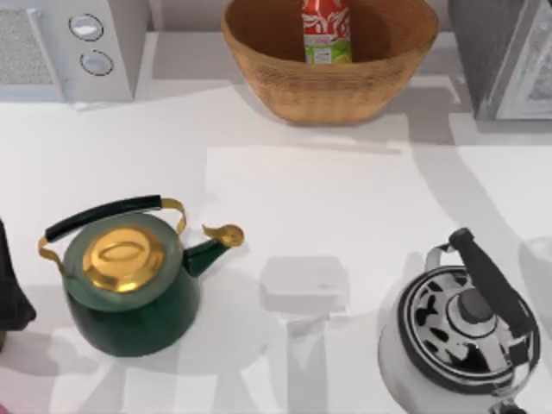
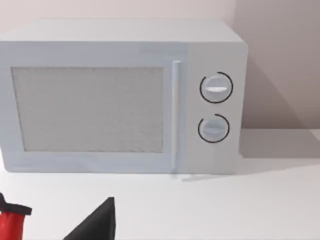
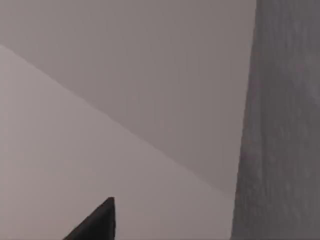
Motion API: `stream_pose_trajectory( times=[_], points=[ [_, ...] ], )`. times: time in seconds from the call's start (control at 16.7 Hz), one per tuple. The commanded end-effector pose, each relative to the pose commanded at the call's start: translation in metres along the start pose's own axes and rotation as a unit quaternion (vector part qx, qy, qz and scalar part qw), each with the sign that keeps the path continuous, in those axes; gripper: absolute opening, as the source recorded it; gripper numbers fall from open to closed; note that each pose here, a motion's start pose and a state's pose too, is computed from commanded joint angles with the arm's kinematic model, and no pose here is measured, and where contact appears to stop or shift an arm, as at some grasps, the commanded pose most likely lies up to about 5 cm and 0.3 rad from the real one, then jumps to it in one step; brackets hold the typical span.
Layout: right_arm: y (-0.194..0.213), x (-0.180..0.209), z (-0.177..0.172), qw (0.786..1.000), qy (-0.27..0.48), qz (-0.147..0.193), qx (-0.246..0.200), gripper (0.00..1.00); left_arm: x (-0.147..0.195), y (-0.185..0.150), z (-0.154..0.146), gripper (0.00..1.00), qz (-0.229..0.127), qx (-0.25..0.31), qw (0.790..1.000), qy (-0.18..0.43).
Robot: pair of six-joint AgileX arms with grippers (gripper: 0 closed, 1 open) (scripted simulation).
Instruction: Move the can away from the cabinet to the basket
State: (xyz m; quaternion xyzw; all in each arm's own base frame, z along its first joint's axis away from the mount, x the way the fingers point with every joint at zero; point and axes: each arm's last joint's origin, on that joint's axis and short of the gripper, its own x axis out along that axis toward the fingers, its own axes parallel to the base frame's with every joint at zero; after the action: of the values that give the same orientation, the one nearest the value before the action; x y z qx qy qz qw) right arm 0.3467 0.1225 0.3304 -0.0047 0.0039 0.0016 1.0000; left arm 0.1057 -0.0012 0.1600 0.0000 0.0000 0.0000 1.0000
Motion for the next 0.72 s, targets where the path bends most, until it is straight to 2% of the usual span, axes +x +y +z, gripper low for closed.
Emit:
stream_pose_trajectory(
  times=[0.18,0.36,0.54,0.72],
  points=[
    [-0.047,-0.068,0.005,1.0,-0.003,-0.002,0.001,1.0,0.0,0.0,0.0,1.0,0.0,0.0,1.0,0.0],
    [-0.084,-0.144,-0.011,1.0,-0.02,-0.003,0.005,1.0,0.0,0.0,0.0,1.0,0.0,0.0,1.0,0.0],
    [-0.106,-0.202,-0.054,0.999,-0.031,-0.003,0.006,1.0,0.0,0.0,0.0,1.0,0.0,0.0,1.0,0.0],
    [-0.115,-0.23,-0.107,1.0,-0.025,-0.003,0.005,1.0,0.0,0.0,0.0,1.0,0.0,0.0,1.0,0.0]
  ],
)
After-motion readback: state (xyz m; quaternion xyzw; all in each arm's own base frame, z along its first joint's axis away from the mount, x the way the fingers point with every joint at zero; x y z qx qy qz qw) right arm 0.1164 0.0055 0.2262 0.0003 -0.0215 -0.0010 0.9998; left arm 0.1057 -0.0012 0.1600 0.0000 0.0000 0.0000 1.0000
